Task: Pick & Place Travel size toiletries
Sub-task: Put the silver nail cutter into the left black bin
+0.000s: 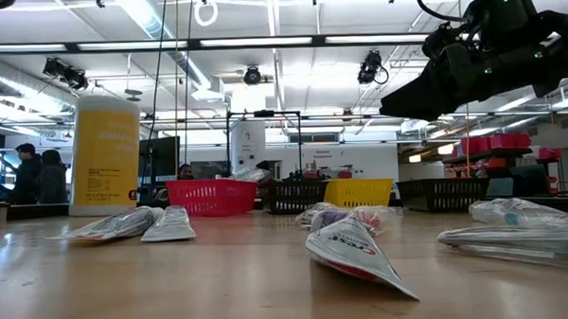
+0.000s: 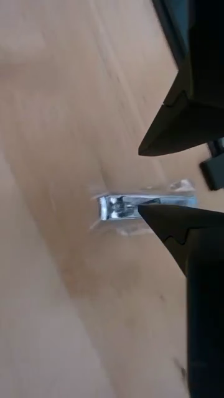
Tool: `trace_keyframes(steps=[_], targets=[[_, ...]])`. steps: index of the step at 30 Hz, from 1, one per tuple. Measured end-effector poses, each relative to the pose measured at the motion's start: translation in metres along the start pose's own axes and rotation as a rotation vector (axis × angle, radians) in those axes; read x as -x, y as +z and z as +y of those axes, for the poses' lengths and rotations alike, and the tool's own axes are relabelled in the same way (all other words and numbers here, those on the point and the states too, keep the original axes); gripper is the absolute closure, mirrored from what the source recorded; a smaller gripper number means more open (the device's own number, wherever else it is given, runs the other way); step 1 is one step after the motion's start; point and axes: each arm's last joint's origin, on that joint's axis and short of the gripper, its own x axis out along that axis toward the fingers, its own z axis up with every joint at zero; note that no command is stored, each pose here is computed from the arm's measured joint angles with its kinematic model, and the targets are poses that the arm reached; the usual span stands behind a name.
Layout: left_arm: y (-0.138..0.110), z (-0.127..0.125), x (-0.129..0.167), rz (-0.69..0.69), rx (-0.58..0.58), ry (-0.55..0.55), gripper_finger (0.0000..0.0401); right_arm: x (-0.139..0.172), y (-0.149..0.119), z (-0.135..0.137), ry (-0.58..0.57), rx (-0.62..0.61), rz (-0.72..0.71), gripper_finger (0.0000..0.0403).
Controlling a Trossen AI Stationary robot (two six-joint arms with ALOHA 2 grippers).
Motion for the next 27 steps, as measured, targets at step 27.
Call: trace_keyframes(steps=[27], targets=[[-0.016, 0.004, -0.032, 0.0, -0.077, 0.056, 0.0255, 0.0, 0.001, 0.0, 0.002, -0.04, -0.011, 0.0183]])
